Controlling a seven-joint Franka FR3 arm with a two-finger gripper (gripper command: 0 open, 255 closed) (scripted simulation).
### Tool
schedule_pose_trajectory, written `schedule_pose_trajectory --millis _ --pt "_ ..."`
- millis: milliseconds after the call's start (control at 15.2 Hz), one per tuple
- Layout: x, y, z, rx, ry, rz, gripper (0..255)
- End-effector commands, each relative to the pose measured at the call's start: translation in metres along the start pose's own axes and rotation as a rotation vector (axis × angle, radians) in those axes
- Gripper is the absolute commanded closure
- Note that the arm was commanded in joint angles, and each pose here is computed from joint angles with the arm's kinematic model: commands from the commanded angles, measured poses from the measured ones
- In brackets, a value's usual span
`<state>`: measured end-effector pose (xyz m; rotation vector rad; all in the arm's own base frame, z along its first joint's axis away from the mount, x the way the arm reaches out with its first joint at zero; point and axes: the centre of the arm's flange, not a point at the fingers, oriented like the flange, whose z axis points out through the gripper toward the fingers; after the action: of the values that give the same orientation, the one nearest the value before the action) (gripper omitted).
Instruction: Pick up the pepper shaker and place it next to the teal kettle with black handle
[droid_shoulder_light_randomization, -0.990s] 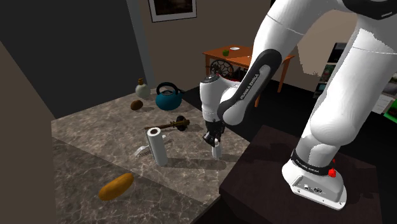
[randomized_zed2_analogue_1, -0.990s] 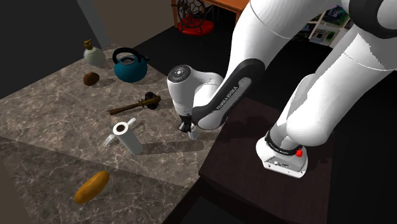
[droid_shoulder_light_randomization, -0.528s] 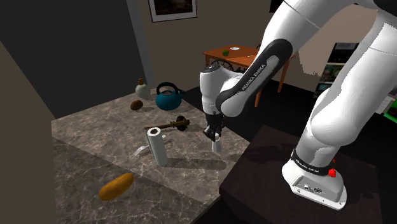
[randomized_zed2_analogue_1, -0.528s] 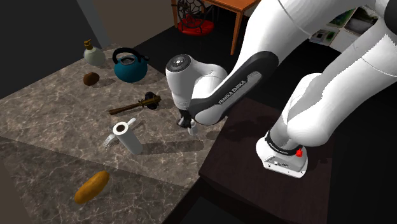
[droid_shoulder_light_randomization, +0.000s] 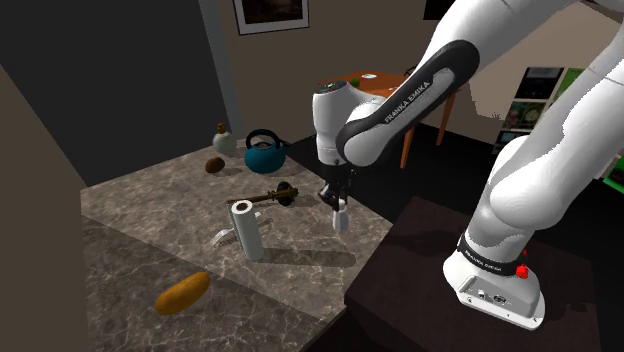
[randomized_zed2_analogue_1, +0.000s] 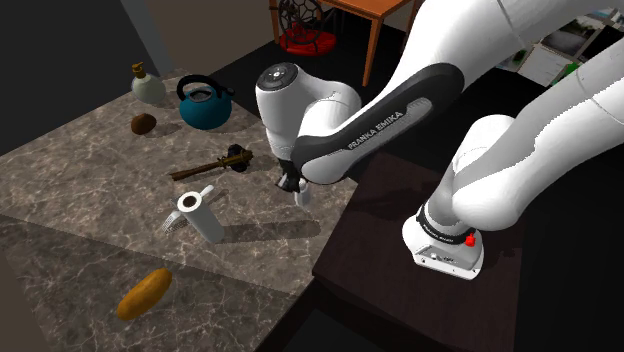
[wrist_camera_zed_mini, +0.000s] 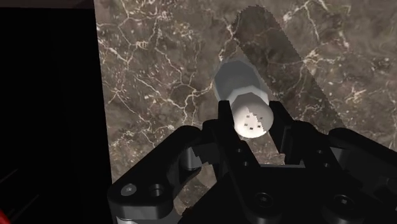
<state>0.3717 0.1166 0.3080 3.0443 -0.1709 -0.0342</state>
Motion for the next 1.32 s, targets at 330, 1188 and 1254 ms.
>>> schedule_pose_trajectory --millis 330,1188,1254 --pt "-0.001 0.003 -0.037 0.000 -0.001 0.000 255" --pt "-0.002 0.009 -0.105 0.000 -0.001 0.000 255" --pt "-0.002 0.010 -0.111 0.000 -0.001 0.000 255"
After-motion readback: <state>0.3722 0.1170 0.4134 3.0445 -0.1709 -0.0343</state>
